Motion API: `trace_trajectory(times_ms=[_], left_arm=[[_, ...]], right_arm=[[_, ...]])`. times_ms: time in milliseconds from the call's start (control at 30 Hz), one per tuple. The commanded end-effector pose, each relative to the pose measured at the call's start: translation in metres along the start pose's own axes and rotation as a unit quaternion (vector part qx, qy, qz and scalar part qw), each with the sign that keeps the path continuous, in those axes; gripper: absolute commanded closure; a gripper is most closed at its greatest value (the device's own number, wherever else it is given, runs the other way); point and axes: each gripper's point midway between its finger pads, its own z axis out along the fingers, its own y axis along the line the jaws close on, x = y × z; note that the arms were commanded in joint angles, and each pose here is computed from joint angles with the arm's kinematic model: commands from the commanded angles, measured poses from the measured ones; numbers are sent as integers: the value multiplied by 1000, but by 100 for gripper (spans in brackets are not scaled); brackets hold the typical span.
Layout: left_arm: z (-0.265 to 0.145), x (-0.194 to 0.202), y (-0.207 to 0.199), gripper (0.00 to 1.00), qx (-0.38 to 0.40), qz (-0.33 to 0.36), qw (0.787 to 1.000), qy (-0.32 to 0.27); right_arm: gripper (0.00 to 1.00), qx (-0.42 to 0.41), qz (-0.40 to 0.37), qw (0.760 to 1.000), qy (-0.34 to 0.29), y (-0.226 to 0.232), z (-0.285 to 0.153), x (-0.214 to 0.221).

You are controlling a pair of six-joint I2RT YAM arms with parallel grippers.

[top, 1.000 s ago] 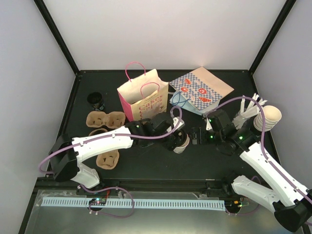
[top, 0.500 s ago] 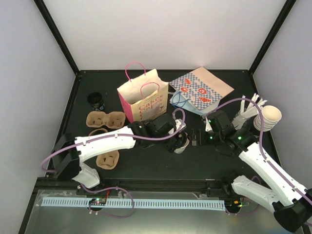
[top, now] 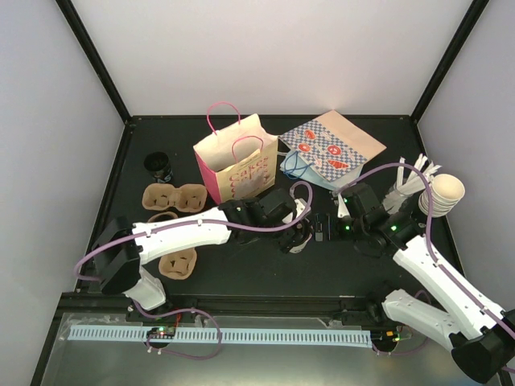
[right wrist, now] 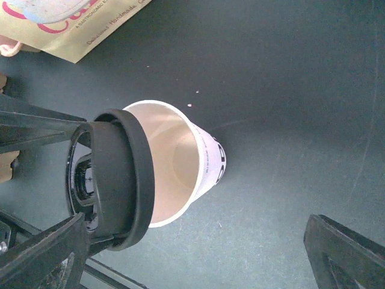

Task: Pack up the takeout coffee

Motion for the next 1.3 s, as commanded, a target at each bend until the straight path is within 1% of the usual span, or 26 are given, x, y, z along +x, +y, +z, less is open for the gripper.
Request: trace_trajectory(times_ms=[0,233,500,867,1267], left_arm=[[-3,-18,-1,23,-11,12,1000,-16],[0,-21,3,23,-27,17,999,-14],[5,-23,0,23,-24,21,999,-9],[13,-17,-2,23,-24,26,999,7],[19,-13,0,23,-30,31,999,22]], right_arm=[[1,-10,15,1000,-7,-1,3,-1],[1,-7,25,1000,-10,-5,4,-1],[1,4,33,999,-12,-12,6,0],[1,4,36,999,-10,-14,8,0],[3,-4,37,999,-5,-13,11,0]])
